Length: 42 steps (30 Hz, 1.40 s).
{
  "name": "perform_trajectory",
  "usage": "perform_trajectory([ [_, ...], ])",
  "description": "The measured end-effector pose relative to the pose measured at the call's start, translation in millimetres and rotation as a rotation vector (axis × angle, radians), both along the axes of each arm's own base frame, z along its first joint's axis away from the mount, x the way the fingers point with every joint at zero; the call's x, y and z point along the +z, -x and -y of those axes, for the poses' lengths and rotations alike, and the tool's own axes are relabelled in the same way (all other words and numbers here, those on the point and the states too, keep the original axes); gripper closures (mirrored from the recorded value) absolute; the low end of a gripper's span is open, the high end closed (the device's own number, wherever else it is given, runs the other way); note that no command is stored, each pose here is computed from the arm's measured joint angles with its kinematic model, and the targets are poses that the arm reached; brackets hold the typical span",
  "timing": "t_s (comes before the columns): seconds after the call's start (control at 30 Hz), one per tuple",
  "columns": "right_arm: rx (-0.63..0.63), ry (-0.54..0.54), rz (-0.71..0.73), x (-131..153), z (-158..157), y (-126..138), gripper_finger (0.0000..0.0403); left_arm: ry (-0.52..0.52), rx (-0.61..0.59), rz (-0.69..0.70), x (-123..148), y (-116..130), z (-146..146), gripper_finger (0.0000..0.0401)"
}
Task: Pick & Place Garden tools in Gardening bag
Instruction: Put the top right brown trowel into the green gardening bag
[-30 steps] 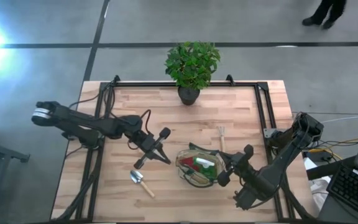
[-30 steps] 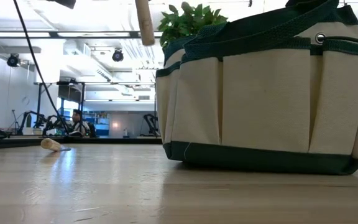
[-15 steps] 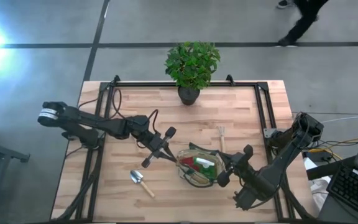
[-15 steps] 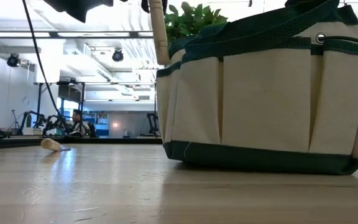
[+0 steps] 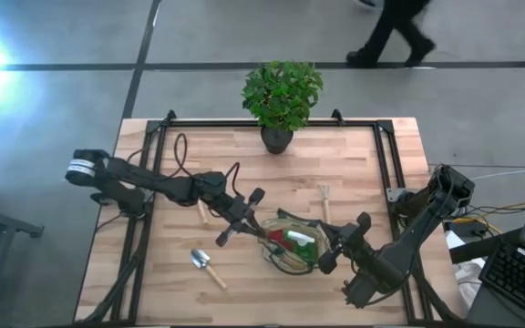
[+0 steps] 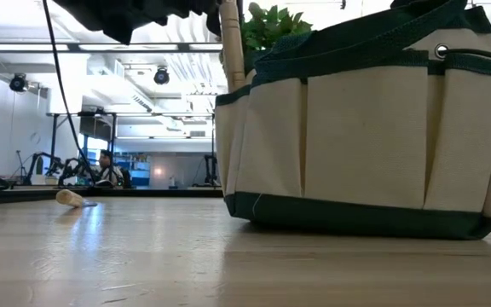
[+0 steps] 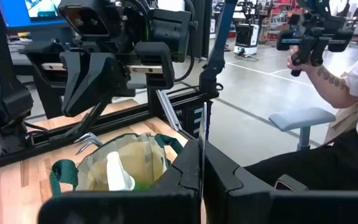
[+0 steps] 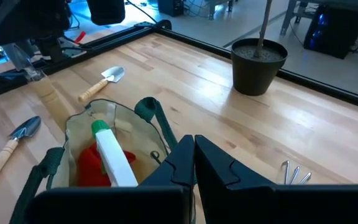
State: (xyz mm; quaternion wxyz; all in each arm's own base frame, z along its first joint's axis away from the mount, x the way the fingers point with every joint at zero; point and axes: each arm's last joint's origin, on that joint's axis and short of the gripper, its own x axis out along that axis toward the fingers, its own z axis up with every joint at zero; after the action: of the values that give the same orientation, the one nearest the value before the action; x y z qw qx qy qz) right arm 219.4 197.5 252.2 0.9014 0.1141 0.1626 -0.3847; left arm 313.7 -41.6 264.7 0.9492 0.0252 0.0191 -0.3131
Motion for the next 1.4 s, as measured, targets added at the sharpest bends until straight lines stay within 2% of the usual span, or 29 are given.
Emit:
perform_trajectory([
  [0.5,-0.001,0.005,-0.005,0.0,0.8,-0.8,0.0394,0.061,-0.046,-0.094,-17.8,-9.1,1.7,0.0400],
  [0.73,0.002,0.009,-0.009,-0.1,0.7,-0.9,0.0394,0.013,-0.110,-0.074,-24.4,-11.1,3.5,0.0400],
  [1.4,-0.006,0.010,-0.009,-0.2,2.7,-2.9,0.0394,-0.004,-0.115,-0.056,-59.0,-15.6,4.0,0.0400],
])
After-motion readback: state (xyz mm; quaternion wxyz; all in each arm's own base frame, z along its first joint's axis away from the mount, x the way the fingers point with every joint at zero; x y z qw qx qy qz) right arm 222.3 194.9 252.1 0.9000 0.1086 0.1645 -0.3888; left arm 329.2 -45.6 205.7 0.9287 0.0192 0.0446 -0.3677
